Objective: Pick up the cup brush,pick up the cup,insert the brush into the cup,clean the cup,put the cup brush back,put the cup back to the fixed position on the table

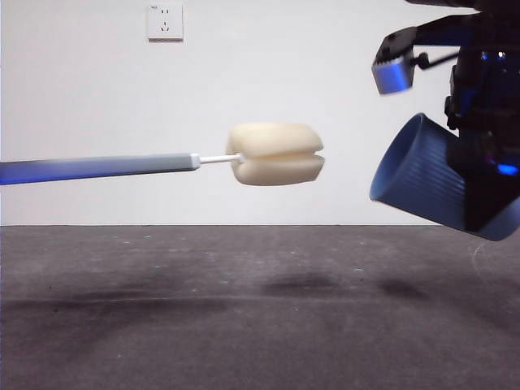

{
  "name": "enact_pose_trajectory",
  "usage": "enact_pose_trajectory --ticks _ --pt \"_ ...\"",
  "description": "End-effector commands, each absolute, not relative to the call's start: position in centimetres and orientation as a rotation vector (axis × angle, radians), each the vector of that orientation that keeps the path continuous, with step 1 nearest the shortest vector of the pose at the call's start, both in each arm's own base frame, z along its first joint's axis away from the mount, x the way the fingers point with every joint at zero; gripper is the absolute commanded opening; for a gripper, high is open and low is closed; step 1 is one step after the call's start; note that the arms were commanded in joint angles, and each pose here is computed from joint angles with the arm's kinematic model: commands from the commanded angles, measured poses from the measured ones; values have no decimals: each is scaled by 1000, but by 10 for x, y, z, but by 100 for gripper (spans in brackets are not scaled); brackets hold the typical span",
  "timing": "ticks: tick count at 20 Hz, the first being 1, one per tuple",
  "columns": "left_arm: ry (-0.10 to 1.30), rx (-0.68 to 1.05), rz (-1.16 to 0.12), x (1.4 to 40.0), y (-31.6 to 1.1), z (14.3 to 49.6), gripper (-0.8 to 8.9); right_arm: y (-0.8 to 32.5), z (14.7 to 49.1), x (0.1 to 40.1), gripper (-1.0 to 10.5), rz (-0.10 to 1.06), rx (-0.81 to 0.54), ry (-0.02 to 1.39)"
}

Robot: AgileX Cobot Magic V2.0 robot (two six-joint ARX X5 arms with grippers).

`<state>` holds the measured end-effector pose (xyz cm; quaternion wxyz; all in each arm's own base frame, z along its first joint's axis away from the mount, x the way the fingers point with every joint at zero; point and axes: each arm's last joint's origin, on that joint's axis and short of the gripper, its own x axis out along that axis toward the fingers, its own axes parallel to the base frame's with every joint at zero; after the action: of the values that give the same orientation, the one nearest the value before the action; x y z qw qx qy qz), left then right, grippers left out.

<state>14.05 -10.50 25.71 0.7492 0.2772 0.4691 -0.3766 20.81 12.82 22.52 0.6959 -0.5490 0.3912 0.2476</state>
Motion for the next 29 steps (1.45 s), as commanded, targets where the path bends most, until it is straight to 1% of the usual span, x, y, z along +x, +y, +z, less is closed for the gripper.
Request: enact_pose_trajectory --ticks 1,3,6,9,12,14,19,24,26,29 --pt "1015 623 -846 141 -109 256 -8 134 218 208 -16 599 -1396 877" --pt "1024 634 -859 140 -112 255 -8 141 214 207 -16 612 -1436 867" --pt "1041 654 -882 140 -117 251 -8 151 208 206 -16 635 -1463 848" --pt "1054 676 -908 140 -125 246 -8 160 208 205 -16 653 -1477 801" --pt "1064 678 -915 143 -131 243 -8 168 208 200 -17 692 -1522 759" --pt "1068 680 -917 149 -137 247 -8 173 208 196 -17 703 -1574 726" --pt "1036 696 -955 163 -166 266 -8 186 208 187 -17 726 -1637 668" --pt "1083 725 -997 167 -197 250 -8 194 208 178 -17 754 -1654 634" --pt "1084 724 -998 166 -199 249 -8 195 208 177 -17 740 -1666 632" --pt "1130 721 -930 165 -190 251 -8 194 208 177 -17 735 -1665 639"
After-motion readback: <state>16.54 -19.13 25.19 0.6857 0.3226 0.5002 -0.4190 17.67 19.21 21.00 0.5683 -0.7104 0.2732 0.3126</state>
